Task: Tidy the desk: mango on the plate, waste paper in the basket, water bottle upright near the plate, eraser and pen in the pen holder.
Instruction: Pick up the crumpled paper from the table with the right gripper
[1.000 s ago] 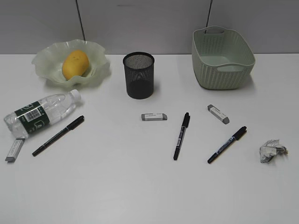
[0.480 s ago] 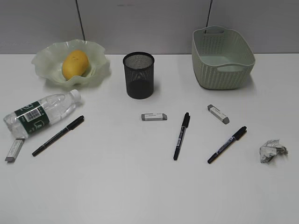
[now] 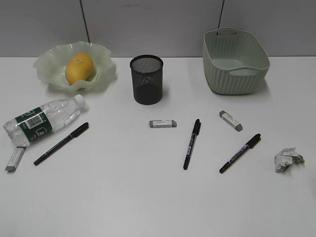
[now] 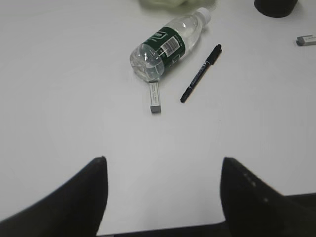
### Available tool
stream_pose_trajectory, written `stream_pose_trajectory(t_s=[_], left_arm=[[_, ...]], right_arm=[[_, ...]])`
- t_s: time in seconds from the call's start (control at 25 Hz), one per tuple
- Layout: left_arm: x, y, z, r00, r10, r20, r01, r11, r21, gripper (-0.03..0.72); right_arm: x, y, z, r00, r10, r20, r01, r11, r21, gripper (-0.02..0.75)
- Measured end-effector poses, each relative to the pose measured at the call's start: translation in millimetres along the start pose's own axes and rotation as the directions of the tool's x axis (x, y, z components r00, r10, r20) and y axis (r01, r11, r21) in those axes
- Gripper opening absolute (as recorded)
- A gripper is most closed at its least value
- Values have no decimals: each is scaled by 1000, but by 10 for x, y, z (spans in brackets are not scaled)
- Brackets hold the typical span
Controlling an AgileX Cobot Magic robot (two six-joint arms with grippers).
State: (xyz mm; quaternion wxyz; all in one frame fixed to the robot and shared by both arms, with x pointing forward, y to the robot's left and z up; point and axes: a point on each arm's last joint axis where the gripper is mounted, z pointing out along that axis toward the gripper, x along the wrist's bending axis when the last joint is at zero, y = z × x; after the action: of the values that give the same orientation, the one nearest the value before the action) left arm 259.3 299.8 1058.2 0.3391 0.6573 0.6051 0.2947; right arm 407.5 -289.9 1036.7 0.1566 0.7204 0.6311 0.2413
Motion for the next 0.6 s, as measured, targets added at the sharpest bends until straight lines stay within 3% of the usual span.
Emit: stream_pose_trajectory(t_s=[0.16,0.36,0.6], left_arm=[[-1,1,0,1000,0,1,1,1000,-1,533],[-3,1,0,1000,-2,3,2,1000,-1,533],[-1,2,0,1000,0,1,0,1000,-2,533]], right_arm=[[-12,57,494,992,122,38,-127,975,183,550],[-50,49,1020,966,238,102,-258,925,279,550],[-61,105,1388,936,337,102,-351,908,229,549]])
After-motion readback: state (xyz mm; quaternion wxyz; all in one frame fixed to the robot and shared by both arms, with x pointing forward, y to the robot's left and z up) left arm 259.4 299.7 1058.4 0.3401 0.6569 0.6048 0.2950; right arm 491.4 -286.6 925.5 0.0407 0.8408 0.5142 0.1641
